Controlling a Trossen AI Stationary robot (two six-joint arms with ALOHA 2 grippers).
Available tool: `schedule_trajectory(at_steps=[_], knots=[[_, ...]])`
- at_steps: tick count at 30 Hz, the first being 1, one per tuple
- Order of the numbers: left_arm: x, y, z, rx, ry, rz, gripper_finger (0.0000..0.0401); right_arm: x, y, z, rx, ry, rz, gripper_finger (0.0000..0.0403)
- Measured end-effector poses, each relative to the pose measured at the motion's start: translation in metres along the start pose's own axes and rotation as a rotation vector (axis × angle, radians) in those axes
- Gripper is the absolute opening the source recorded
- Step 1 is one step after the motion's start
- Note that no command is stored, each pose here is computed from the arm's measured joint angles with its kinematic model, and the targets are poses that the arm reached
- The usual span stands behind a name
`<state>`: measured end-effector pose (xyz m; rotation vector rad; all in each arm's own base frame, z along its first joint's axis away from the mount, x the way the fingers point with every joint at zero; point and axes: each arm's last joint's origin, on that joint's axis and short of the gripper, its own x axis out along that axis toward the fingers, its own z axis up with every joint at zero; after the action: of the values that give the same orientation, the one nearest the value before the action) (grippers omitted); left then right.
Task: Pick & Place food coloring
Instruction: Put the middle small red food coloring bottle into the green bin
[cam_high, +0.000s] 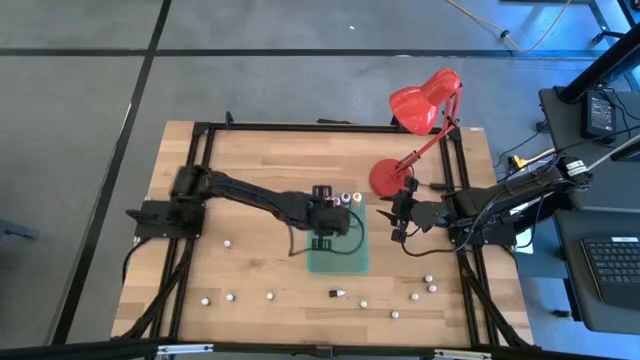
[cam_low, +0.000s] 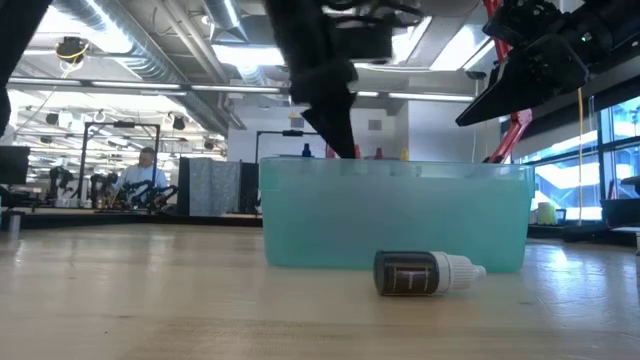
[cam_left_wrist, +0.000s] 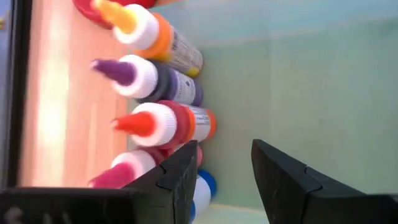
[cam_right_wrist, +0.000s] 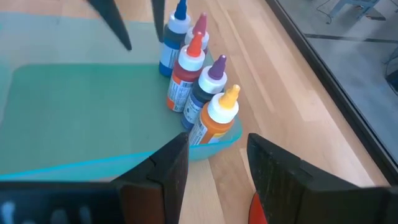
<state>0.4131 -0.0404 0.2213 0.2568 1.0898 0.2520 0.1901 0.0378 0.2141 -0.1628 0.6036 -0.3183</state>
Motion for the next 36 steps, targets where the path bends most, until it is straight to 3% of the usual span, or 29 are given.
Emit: schedule_trajectory(at_steps=[5, 9, 16, 19, 24, 27, 31, 36], knots=[[-0.028, 0.017, -0.029, -0.128, -0.263, -0.052, 0.0146, 0.000, 0.000, 0.000, -0.001, 0.003, 0.003, 0.0165], [-0.047, 0.018, -0.061, -0.160, -0.473, -0.109, 0.0144, 0.000, 0.000, 0.000, 0.002, 0.003, 0.004, 0.0165], [-0.071, 0.028, -0.130, -0.251, -0.820, -0.105, 0.0145, 0.000, 0.000, 0.002, 0.009, -0.006, 0.007, 0.0170], [-0.077, 0.034, -0.154, -0.290, -0.921, -0.100, 0.0144, -0.004, 0.000, 0.012, 0.039, -0.018, 0.052, 0.0195], [-0.079, 0.040, -0.180, -0.320, -0.944, -0.072, 0.0146, -0.018, -0.002, 0.040, 0.171, -0.013, 0.163, 0.0273], [-0.074, 0.039, -0.191, -0.333, -0.917, -0.064, 0.0144, -0.029, -0.001, 0.056, 0.258, -0.005, 0.331, 0.0308], [-0.073, 0.038, -0.193, -0.292, -0.913, -0.028, 0.0145, -0.041, 0.012, 0.061, 0.248, 0.032, 0.559, 0.0326], [-0.072, 0.038, -0.193, -0.280, -0.906, -0.010, 0.0144, -0.051, 0.017, 0.039, 0.535, 0.374, 0.452, 0.0316]])
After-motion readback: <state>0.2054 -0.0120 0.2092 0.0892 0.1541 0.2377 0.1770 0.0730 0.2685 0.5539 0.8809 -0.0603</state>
